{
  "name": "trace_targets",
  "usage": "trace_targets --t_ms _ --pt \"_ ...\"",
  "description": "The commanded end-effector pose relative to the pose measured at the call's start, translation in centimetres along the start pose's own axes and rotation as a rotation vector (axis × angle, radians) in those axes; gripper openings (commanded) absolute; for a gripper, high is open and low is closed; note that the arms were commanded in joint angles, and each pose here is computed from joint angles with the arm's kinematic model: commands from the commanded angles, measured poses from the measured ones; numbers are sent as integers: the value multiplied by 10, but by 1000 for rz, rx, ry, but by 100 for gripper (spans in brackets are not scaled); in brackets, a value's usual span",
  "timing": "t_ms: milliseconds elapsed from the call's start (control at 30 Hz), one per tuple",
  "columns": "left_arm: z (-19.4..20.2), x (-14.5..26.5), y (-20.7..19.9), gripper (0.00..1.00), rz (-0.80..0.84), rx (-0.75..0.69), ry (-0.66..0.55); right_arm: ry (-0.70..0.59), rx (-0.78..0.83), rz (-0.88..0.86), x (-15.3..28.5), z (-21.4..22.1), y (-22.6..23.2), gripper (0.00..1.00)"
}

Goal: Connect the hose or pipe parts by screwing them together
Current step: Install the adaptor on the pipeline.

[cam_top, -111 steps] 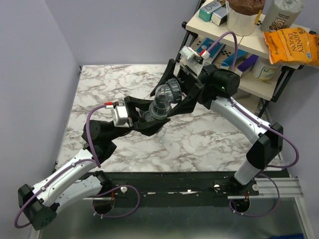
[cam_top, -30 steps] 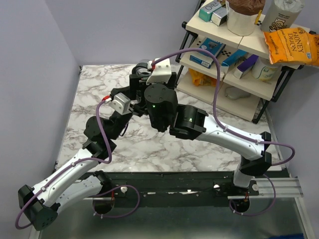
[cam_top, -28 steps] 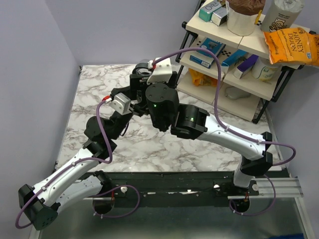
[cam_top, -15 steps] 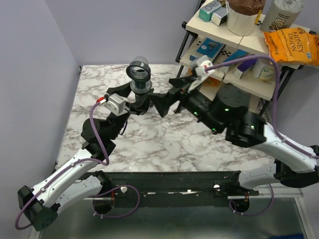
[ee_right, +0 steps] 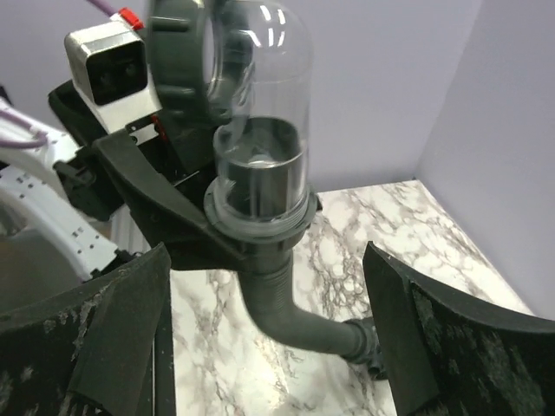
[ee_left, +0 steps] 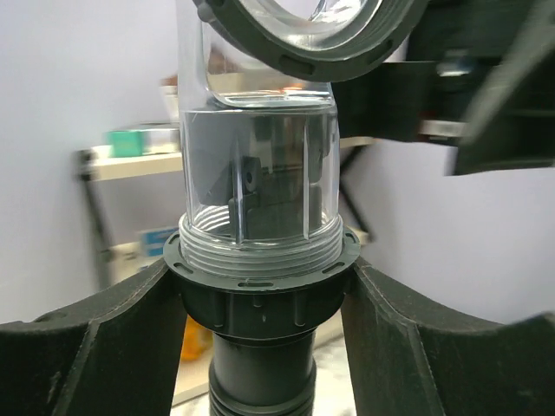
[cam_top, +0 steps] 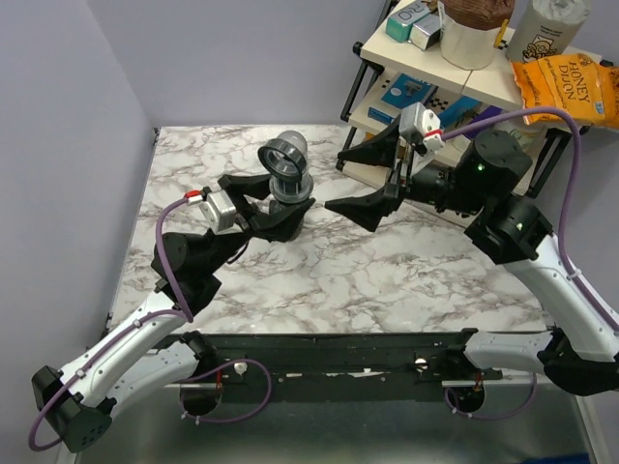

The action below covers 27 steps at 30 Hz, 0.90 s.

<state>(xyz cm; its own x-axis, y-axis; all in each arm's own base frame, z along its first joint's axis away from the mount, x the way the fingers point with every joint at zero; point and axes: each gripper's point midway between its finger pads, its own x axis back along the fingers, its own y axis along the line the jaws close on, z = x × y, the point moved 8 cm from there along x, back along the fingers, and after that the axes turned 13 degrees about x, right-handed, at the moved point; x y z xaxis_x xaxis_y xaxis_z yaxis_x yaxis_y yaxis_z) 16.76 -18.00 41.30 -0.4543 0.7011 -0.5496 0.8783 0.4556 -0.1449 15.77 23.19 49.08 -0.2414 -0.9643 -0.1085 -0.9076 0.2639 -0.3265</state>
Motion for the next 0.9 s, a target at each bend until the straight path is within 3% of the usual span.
trace_targets --t_ms 0,367,700,767,867 --pt "-26 2 -42 0 323 116 -1 -128 68 -342 -1 -12 12 100" --pt "-13 10 -51 0 437 183 97 -249 62 -588 -12 -17 19 100" --pt "-11 9 -52 0 460 195 95 -281 19 -656 -33 -18 9 99" --pt "-10 8 -51 0 456 192 91 -277 9 -673 -35 -15 9 96" --pt "-10 8 -51 0 455 186 88 -282 -4 -697 -37 -14 9 69"
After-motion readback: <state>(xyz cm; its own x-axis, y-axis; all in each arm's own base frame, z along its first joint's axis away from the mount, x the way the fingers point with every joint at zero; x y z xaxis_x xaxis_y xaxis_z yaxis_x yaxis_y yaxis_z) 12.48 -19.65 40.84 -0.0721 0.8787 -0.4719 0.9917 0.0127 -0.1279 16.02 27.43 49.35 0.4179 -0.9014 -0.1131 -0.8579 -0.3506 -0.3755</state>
